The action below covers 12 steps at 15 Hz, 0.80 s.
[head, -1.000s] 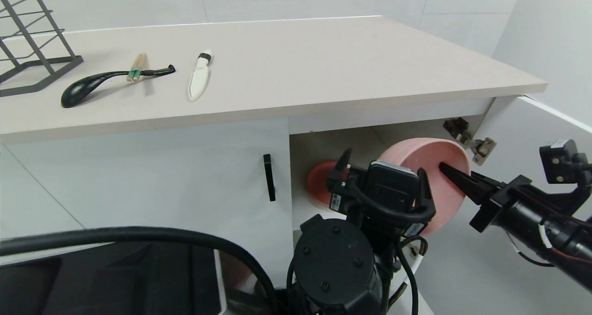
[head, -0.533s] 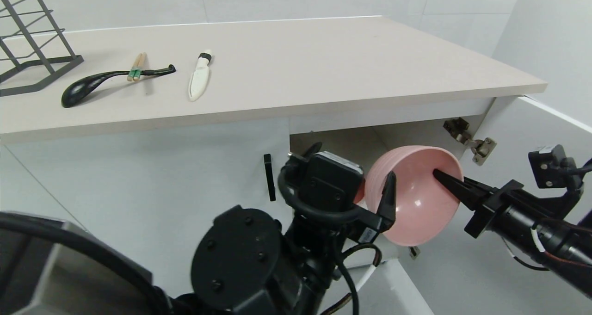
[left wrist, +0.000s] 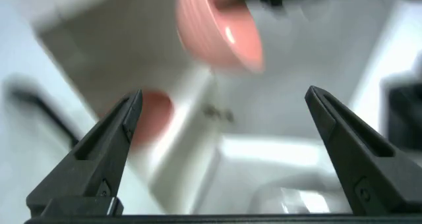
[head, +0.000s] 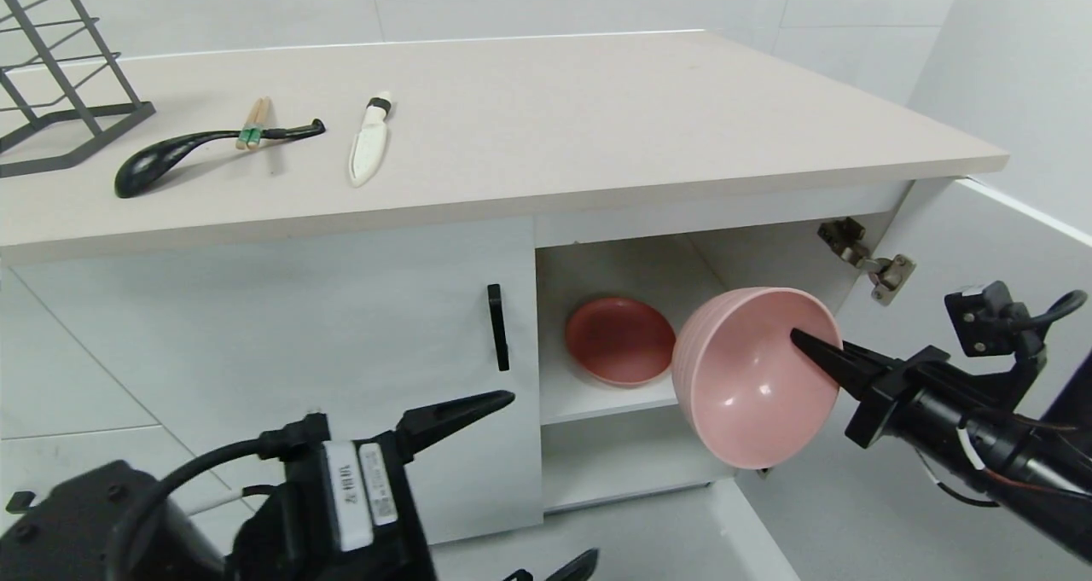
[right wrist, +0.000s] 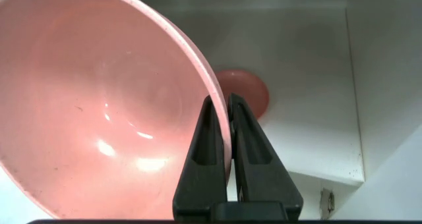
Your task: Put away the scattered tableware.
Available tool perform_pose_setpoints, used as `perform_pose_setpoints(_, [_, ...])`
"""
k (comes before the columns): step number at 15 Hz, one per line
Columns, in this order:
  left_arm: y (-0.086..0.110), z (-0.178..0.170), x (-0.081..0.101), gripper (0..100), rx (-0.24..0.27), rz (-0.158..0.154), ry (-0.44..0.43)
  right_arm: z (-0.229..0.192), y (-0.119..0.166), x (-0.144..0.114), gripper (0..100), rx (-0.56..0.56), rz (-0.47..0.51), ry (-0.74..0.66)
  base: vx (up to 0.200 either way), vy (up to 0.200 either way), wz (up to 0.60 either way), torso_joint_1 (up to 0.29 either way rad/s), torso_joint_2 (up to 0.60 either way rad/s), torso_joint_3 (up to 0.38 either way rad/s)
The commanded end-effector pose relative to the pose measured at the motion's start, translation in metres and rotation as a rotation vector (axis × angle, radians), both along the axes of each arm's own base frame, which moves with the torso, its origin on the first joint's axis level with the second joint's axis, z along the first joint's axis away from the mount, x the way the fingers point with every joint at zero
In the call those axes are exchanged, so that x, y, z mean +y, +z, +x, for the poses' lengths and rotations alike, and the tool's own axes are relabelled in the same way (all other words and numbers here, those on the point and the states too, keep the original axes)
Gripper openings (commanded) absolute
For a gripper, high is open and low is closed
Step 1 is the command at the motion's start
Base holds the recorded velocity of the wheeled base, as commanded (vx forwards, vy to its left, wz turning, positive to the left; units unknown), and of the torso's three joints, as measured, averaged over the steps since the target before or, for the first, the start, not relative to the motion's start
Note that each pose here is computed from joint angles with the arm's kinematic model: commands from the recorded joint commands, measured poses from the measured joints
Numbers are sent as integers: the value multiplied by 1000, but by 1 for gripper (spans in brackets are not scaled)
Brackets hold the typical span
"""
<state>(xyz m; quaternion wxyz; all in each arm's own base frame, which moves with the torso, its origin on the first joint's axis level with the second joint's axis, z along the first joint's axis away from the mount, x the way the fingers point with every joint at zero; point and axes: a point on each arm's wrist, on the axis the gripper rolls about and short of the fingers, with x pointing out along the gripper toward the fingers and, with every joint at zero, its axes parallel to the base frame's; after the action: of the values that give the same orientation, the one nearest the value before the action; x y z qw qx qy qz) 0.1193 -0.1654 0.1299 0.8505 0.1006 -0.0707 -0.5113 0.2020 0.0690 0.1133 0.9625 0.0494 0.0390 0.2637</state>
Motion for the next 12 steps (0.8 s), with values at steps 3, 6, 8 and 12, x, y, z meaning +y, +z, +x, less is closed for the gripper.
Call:
perform_pose_setpoints(3, [8,0,65,100,19,-17,61,2,-4,0,0,18,-6,-1,0,0,0,0,0,0])
perform_pose_setpoints(6, [11,-39,94,100,79,36,-6,1,-6,-3,0,27,-8,-14,0,0,0,0,0,0])
perform_pose_setpoints(8, [5,-73,125,100,91,28,77,2,-7,-6,0,32,-10,-27,0,0,0,0,0,0])
perform_pose_setpoints(12, [3,-121,157,100,-66,-130,442,-2,-17,-7,0,85,-26,-27,0,0,0,0,0,0])
